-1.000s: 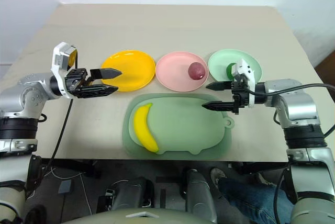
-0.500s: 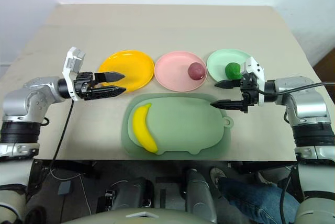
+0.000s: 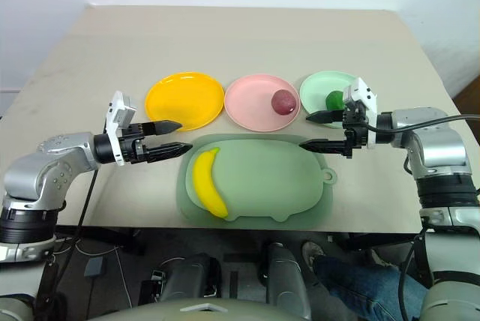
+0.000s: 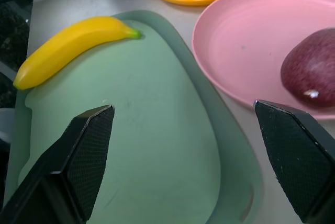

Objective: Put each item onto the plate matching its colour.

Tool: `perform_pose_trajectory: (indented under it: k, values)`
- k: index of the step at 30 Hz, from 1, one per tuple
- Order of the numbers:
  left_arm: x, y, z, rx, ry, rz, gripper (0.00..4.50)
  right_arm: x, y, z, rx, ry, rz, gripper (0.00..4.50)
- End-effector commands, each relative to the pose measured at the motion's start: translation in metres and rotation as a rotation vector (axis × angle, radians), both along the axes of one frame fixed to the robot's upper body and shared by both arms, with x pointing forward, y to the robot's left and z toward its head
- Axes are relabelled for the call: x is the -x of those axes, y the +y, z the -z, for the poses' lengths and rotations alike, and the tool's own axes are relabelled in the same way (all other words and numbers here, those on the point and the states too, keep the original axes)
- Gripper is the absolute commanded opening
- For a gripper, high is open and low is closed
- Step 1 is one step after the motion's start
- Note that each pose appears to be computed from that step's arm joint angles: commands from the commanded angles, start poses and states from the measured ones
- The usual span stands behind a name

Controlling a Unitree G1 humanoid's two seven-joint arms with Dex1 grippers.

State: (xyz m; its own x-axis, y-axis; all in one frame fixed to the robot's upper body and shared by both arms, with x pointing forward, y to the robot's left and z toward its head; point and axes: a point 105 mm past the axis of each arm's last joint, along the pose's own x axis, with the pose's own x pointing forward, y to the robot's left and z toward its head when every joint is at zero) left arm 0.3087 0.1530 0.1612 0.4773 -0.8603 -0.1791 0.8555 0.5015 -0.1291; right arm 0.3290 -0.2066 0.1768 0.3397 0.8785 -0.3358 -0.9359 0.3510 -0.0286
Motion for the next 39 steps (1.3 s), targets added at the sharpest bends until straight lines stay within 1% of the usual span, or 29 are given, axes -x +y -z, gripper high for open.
perform_pose_trajectory:
  k: [1,3,5,9,11,12,13,14,17,20,22,25,28,30,32,34,37,39]
  values:
    - [0.002,-0.001,-0.012,0.001,-0.038,-0.029,4.50,-0.002,-0.004,-0.019,-0.022,-0.063,0.013,4.49]
    - [-0.004,0.003,-0.009,-0.057,-0.068,-0.104,4.50,-0.003,-0.004,-0.017,-0.021,-0.063,0.016,4.49]
    - [-0.004,0.003,-0.003,-0.077,-0.025,-0.131,4.50,-0.004,-0.004,-0.016,-0.020,-0.063,0.020,4.49]
    - [-0.005,-0.001,-0.003,-0.099,-0.038,-0.176,4.50,-0.006,-0.002,-0.019,-0.024,-0.067,0.018,4.49]
    - [0.003,-0.009,0.004,-0.081,0.054,-0.127,4.50,-0.005,-0.001,-0.022,-0.029,-0.067,0.009,4.49]
    - [0.004,-0.011,0.004,-0.086,0.059,-0.125,4.50,-0.003,0.000,-0.023,-0.035,-0.064,-0.001,4.49]
    - [0.007,-0.014,0.007,-0.085,0.100,-0.109,4.50,0.002,0.000,-0.022,-0.031,-0.044,-0.028,4.49]
    - [0.008,-0.017,0.006,-0.078,0.095,-0.103,4.50,0.005,0.001,-0.021,-0.029,-0.039,-0.045,4.49]
    - [0.010,-0.019,0.007,-0.113,0.095,-0.118,4.50,0.006,0.003,-0.027,-0.034,-0.100,-0.058,4.49]
    - [0.011,-0.015,0.012,-0.176,0.129,-0.139,4.50,0.013,0.007,-0.028,-0.038,-0.086,-0.107,4.49]
    - [0.008,-0.012,0.012,-0.207,0.124,-0.164,4.50,0.017,0.008,-0.028,-0.040,-0.082,-0.130,4.49]
    - [0.006,-0.013,0.005,-0.196,0.165,-0.160,4.50,0.021,0.008,-0.029,-0.059,-0.070,-0.143,4.49]
    - [0.004,-0.012,-0.001,-0.230,0.138,-0.184,4.50,0.021,0.008,-0.025,-0.049,-0.071,-0.141,4.49]
    - [0.008,-0.021,-0.003,-0.168,0.205,-0.135,4.50,0.018,0.009,-0.027,-0.060,-0.076,-0.133,4.49]
    - [0.011,-0.027,-0.001,-0.132,0.271,-0.114,4.50,0.016,0.009,-0.027,-0.063,-0.080,-0.122,4.49]
    - [0.012,-0.028,0.000,-0.126,0.293,-0.116,4.50,0.015,0.009,-0.026,-0.062,-0.081,-0.120,4.49]
    - [0.013,-0.031,0.013,-0.165,0.317,-0.158,4.50,0.015,0.011,-0.029,-0.073,-0.088,-0.119,4.49]
    - [0.007,-0.028,0.019,-0.200,0.296,-0.220,4.50,0.014,0.011,-0.028,-0.074,-0.088,-0.113,4.49]
